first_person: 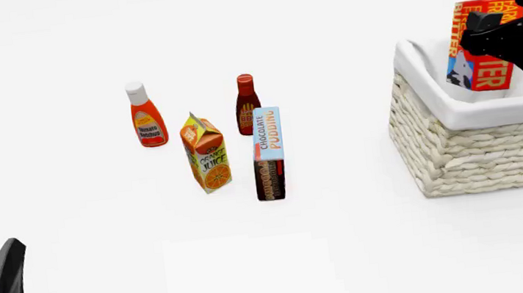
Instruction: Pick the butter and place it in the basket.
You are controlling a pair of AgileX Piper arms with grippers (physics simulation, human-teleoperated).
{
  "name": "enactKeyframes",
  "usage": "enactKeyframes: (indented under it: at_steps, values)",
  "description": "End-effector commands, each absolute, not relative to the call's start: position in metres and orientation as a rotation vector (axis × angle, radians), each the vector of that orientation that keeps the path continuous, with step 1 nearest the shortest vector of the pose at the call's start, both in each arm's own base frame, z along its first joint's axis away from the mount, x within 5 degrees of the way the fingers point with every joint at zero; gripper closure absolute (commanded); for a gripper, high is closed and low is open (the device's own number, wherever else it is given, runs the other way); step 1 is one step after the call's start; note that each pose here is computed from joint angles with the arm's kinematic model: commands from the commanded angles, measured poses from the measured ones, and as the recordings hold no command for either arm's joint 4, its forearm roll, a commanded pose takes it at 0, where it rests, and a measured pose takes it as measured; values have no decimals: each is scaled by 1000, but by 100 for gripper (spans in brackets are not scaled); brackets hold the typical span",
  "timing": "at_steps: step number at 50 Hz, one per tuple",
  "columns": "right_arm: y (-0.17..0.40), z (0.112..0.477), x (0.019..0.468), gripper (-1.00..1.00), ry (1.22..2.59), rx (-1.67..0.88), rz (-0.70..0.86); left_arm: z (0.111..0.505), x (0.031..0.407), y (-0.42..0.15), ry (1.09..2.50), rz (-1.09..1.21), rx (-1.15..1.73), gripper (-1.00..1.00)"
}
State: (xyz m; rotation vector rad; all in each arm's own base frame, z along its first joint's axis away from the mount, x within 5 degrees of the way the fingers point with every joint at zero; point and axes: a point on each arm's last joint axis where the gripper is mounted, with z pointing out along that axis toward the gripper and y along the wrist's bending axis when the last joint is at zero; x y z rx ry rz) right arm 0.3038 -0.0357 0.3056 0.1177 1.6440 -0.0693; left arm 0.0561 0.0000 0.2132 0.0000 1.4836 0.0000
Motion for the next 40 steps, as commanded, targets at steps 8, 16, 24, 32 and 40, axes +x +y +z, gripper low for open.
enactKeyframes:
  at_steps: [8, 16, 24, 32, 40]
  values:
    - [-38, 309, 310, 100, 1619, 134, -61, 213, 56, 0, 1484, 0, 0, -100]
    - [-40, 307, 312, 100, 1621, 138, -66, 213, 56, 0, 1484, 0, 0, -100]
    - [-43, 305, 314, 100, 1623, 144, -72, 213, 56, 0, 1484, 0, 0, -100]
    - [-43, 304, 315, 100, 1623, 148, -71, 213, 56, 0, 1484, 0, 0, -100]
    - [-44, 302, 316, 100, 1626, 149, -72, 213, 56, 0, 1484, 0, 0, -100]
